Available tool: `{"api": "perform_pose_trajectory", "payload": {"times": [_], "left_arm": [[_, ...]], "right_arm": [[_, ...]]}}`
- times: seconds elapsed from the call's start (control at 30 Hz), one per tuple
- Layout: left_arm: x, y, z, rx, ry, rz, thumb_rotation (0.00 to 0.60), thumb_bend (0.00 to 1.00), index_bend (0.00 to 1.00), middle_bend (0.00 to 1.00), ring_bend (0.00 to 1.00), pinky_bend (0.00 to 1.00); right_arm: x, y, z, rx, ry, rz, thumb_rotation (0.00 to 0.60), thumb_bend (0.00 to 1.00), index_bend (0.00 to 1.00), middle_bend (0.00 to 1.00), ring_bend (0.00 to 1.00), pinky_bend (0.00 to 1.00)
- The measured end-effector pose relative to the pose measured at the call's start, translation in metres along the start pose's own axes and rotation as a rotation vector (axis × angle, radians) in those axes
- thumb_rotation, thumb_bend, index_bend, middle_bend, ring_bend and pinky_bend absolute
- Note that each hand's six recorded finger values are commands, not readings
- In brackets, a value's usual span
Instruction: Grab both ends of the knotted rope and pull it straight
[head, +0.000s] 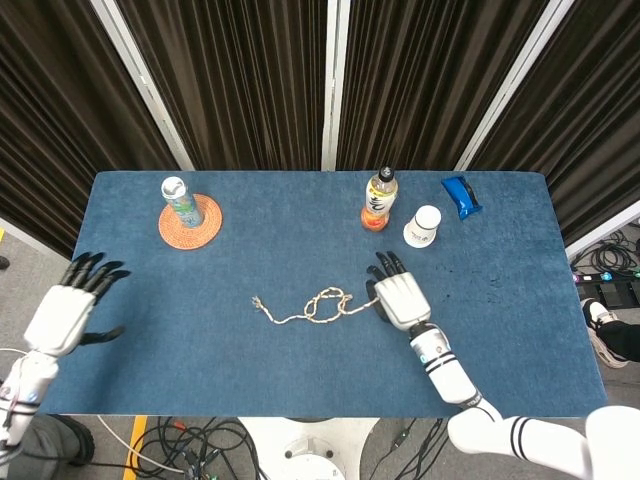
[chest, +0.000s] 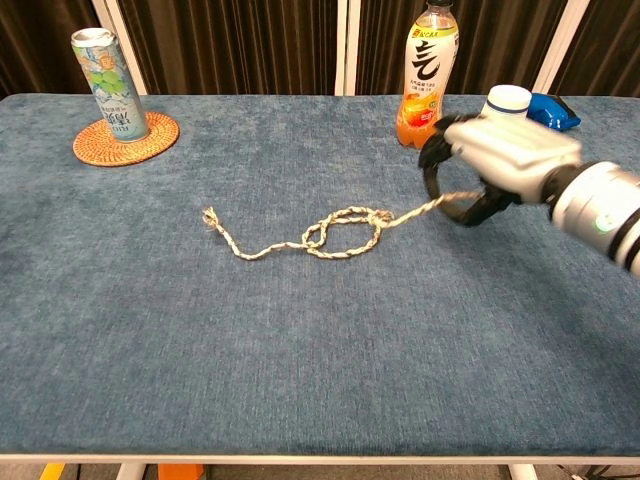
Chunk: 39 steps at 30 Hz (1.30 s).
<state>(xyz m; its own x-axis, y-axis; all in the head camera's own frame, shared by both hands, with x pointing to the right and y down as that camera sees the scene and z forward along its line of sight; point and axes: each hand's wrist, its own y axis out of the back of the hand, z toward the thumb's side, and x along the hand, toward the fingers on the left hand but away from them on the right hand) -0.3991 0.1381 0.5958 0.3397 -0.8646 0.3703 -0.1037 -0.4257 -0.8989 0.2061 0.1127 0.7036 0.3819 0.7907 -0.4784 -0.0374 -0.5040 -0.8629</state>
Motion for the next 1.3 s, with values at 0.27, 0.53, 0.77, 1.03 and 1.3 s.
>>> {"api": "perform_pose_trajectory", "payload": {"times": [0.27,0.53,0.77,1.03,1.3], "left_arm": [[0.068,-0.034,0.061,-0.079,-0.180,-0.166,0.600,0.16,0.41,0.18,0.04,0.02],[0.107,-0.088,0.128,-0.061,-0.306,-0.304,0.600,0.18,0.45,0.18,0.04,0.02],[0.120,-0.117,0.163,-0.013,-0.355,-0.333,0.600,0.19,0.46,0.18,0.04,0.02],[0.134,-0.140,0.179,0.068,-0.365,-0.340,0.600,0.25,0.47,0.18,0.04,0.02],[0.140,-0.153,0.184,0.087,-0.350,-0.353,0.600,0.32,0.48,0.18,0.04,0.02]], "right_arm": [[0.012,0.037,-0.019,-0.001,-0.091,-0.066,0.600,0.42,0.61,0.25,0.00,0.00],[0.015,0.039,-0.031,-0.003,-0.140,-0.055,0.600,0.43,0.61,0.25,0.00,0.00],[0.013,0.034,-0.035,-0.006,-0.147,-0.041,0.600,0.43,0.61,0.25,0.00,0.00],[0.012,0.030,-0.040,-0.015,-0.158,-0.032,0.600,0.43,0.61,0.25,0.00,0.00],[0.012,0.028,-0.044,-0.024,-0.162,-0.028,0.600,0.44,0.61,0.25,0.00,0.00]]}}
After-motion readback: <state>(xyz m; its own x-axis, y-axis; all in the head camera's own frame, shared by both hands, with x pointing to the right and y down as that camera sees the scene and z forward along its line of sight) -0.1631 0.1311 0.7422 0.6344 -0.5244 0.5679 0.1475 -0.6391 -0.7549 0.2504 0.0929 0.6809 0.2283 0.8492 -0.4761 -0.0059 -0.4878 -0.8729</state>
